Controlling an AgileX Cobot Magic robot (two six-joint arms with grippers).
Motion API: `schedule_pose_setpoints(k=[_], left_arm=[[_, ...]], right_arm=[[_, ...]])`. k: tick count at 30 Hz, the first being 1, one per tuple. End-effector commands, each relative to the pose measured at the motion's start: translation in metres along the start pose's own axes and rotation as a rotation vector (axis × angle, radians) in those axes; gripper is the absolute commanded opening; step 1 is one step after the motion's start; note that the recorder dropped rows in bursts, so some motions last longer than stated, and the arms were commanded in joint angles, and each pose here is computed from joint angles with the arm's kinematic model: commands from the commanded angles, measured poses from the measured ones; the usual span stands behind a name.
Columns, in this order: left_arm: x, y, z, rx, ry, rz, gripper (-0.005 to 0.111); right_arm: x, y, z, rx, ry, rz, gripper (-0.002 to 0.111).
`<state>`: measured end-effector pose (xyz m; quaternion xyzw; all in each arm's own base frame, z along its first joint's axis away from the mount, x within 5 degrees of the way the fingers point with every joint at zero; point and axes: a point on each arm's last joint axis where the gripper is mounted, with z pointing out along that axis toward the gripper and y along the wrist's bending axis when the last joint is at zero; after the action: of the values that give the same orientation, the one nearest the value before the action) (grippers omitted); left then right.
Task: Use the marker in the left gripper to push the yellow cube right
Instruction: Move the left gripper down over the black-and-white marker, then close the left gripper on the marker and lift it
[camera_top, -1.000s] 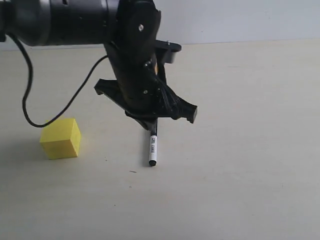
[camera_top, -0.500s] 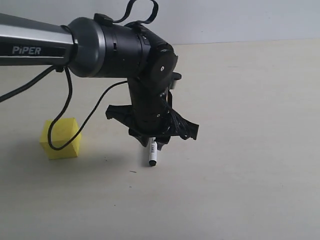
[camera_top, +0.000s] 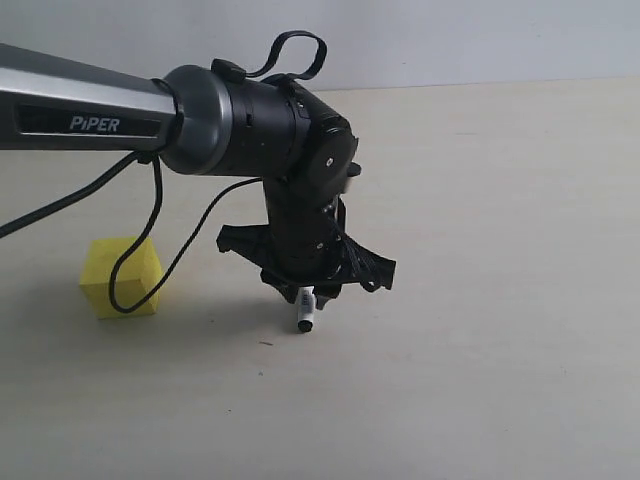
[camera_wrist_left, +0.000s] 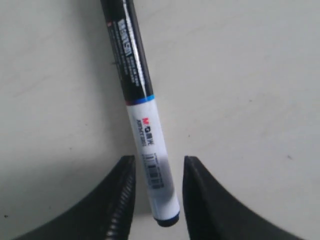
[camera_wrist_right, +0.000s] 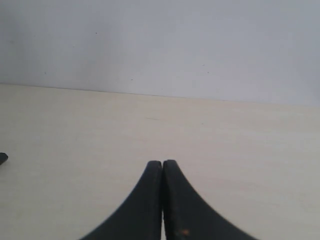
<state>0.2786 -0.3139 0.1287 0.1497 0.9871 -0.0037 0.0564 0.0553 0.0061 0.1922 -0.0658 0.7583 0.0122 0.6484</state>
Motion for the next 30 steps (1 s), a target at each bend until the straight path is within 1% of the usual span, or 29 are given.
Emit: schedule_pose_setpoints(k=[1, 8, 12, 24, 30], left_arm=[[-0.003, -0.0002, -0.0023, 0.007, -0.019, -0.021, 0.033], [-0.003, -0.0002, -0.0023, 0.008, -0.019, -0.028, 0.033], [-0.003, -0.0002, -0.002, 0.007, -0.019, -0.053, 0.033], [-0.0031, -0.0003, -0.0012, 0.008, -0.019, -0.057, 0.033], [-0.0015, -0.0009, 0.0063, -0.002, -0.003, -0.061, 0.033]], right_arm=[[0.0005, -0.0002, -0.0001, 0.005, -0.009, 0.001, 0.0], [0.0005, -0.0002, -0.0001, 0.005, -0.009, 0.001, 0.0], [0.0005, -0.0002, -0.0001, 0.005, -0.009, 0.001, 0.0], [0.0005, -0.0002, -0.0001, 0.005, -0.009, 0.001, 0.0], [0.0005, -0.0002, -0.0001, 0.005, -0.009, 0.001, 0.0]])
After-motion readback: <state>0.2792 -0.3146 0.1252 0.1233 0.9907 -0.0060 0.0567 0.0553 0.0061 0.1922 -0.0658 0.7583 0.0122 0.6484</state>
